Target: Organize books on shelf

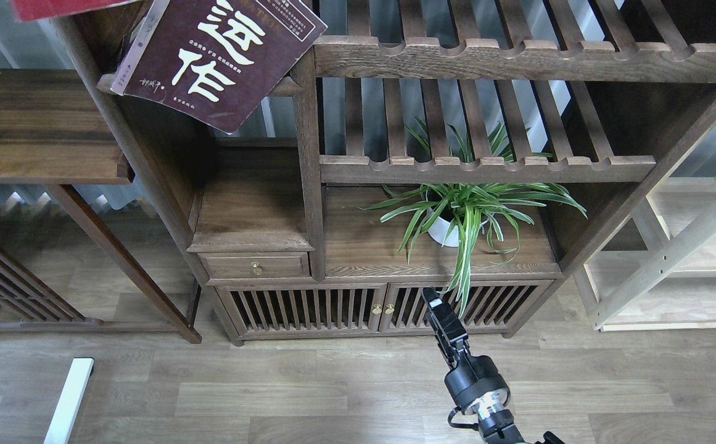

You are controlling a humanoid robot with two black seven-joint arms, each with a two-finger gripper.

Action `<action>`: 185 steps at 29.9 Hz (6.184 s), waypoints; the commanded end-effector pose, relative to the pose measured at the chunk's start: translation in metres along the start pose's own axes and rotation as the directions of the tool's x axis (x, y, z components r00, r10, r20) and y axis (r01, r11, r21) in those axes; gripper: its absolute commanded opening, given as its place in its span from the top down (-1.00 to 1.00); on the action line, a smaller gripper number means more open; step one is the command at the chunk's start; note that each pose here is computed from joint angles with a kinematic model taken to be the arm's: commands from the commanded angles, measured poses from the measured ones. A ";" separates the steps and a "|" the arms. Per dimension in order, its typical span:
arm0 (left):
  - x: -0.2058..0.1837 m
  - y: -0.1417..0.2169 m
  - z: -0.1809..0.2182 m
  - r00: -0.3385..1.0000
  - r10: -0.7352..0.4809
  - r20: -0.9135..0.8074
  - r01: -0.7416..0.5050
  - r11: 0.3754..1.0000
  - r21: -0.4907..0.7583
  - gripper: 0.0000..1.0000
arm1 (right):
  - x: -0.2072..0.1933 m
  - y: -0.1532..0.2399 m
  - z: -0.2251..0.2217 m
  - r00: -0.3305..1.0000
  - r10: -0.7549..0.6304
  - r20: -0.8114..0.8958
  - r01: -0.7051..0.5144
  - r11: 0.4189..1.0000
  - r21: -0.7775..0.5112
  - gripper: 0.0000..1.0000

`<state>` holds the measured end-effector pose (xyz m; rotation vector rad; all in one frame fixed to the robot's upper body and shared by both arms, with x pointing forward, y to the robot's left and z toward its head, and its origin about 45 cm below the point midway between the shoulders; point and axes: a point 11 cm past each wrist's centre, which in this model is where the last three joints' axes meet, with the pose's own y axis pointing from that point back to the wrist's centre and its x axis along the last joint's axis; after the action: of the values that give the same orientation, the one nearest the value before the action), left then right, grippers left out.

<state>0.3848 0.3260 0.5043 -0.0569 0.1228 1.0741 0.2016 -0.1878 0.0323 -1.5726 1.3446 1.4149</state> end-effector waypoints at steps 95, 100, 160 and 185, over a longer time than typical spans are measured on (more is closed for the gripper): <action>-0.024 -0.134 0.029 0.992 0.018 0.125 -0.017 1.000 -0.007 -0.22 | 0.014 0.032 0.012 0.999 0.019 0.044 -0.019 1.000 -0.004 -0.63; -0.017 -0.127 0.037 0.992 0.035 0.123 -0.032 0.999 -0.026 -0.27 | 0.014 0.032 0.013 0.999 0.018 0.043 -0.018 1.000 -0.007 -0.63; -0.023 0.016 -0.199 0.898 -0.281 -0.338 0.377 0.888 0.263 -0.40 | -0.109 -0.077 -0.023 0.989 -0.138 -0.051 0.140 0.990 0.032 -0.92; -0.057 -0.012 -0.328 0.737 -0.152 -0.658 0.369 0.907 0.204 -0.77 | -0.137 -0.107 -0.079 0.988 -0.118 -0.095 0.133 0.975 0.176 -0.99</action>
<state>0.3449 0.2439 0.1871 -0.1209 0.8746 0.7093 0.3391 -0.1905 0.1609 -1.5839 1.3585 1.1351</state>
